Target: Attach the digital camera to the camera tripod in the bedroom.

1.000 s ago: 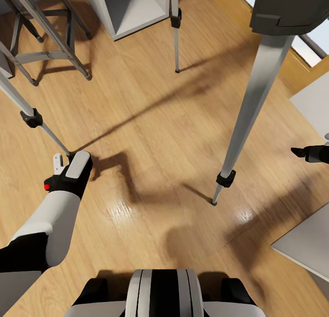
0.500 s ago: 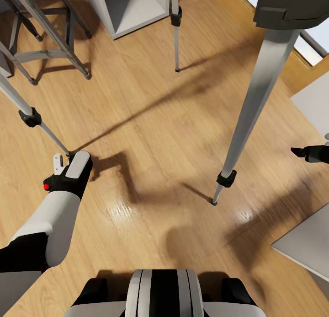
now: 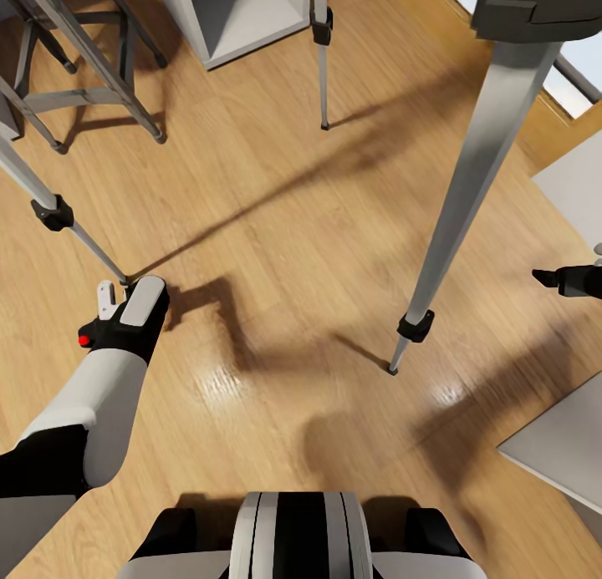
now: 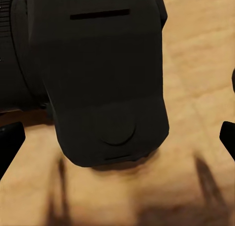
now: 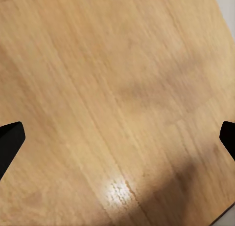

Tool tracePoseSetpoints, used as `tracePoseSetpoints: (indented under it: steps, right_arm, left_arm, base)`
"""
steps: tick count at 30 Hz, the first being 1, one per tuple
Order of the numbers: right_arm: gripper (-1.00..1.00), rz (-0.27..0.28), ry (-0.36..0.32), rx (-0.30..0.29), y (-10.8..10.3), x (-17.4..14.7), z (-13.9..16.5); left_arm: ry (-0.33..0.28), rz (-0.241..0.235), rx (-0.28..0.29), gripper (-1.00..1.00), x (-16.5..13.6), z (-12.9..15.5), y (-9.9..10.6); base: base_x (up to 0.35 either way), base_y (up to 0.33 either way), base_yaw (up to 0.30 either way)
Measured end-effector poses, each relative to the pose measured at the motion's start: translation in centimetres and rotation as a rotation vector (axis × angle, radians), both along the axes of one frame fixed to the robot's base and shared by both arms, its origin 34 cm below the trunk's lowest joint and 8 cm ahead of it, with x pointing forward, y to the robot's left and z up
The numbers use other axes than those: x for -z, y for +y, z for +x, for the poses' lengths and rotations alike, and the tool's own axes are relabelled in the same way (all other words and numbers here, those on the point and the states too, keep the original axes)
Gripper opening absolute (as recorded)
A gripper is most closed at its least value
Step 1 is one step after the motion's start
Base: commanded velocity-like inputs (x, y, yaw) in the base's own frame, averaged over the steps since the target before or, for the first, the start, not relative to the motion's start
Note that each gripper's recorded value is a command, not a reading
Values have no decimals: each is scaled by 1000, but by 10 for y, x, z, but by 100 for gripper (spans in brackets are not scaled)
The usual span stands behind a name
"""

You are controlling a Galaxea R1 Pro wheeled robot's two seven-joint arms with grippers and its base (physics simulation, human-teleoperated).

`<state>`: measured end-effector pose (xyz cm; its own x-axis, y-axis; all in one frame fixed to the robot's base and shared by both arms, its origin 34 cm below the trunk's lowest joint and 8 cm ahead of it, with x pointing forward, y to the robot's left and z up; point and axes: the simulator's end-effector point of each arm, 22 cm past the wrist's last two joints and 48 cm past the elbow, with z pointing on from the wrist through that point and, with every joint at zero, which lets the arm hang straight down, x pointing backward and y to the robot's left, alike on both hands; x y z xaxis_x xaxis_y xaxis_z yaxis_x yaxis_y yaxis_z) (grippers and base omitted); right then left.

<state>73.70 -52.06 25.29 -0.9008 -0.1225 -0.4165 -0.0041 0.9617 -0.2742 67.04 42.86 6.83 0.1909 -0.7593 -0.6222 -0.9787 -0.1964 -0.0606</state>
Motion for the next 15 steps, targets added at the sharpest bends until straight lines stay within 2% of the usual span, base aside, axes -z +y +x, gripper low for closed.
tracePoseSetpoints:
  steps: [15]
  right_arm:
    - [100,0,1,0,0,1,0]
  left_arm:
    - [3,3,6,100,2,-3,1]
  base:
    - [0,0,0]
